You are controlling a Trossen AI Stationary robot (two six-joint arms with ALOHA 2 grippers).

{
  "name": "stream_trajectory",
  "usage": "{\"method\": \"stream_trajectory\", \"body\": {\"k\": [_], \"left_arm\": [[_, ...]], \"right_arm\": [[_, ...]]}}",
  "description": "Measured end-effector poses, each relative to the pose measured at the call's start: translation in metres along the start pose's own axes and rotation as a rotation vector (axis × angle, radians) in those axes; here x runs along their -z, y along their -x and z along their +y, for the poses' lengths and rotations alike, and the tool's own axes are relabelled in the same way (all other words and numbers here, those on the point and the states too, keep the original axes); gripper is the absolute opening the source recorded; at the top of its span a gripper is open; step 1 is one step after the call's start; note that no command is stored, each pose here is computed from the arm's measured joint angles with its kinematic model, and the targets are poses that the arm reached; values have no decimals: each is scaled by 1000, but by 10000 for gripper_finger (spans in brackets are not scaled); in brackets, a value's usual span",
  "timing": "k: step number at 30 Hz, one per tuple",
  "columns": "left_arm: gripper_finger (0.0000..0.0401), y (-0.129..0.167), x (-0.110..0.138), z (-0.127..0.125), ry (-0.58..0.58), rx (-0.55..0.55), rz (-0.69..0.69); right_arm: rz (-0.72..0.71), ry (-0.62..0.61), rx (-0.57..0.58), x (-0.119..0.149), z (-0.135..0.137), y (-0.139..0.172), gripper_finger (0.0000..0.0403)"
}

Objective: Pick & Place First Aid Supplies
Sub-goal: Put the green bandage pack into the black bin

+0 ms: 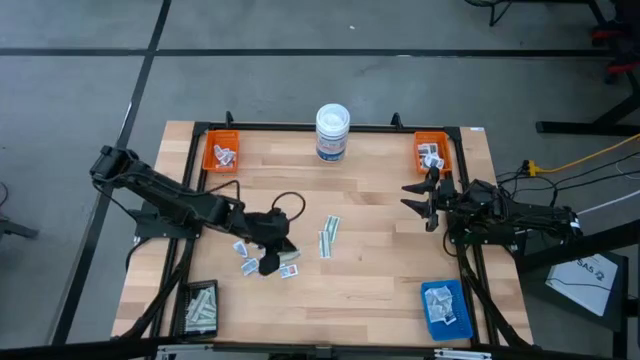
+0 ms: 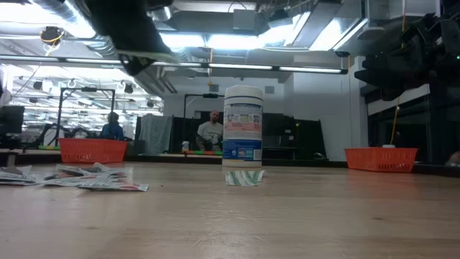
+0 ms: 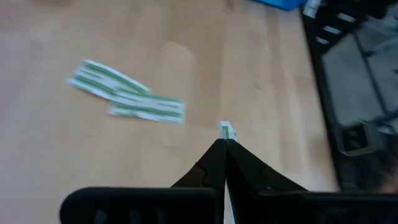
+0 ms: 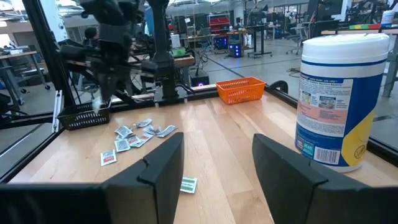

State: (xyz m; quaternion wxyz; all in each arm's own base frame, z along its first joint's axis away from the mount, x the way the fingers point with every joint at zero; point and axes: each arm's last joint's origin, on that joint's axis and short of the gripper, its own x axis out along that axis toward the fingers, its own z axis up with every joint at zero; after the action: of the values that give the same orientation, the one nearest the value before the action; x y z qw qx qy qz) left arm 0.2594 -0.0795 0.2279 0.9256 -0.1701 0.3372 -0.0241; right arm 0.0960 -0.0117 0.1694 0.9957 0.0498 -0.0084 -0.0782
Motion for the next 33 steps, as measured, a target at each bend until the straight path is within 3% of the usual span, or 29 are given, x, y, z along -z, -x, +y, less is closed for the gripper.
{"method": "stream_trajectory", "body": {"k": [11, 17, 20, 29, 33], "left_arm": [[1, 7, 25, -42, 64, 272, 181], [1, 17, 47, -66, 63, 453, 381], [2, 24, 61, -77, 118, 503, 518], [2, 45, 92, -105, 447, 480, 863], [1, 52, 106, -107, 529, 359, 967]], "right_arm": [[0, 0, 0, 0, 0, 0, 191], [0, 0, 0, 0, 0, 0, 191], [0, 0, 0, 0, 0, 0, 191], [0, 0, 0, 0, 0, 0, 191], [0, 0, 0, 0, 0, 0, 191]]}}
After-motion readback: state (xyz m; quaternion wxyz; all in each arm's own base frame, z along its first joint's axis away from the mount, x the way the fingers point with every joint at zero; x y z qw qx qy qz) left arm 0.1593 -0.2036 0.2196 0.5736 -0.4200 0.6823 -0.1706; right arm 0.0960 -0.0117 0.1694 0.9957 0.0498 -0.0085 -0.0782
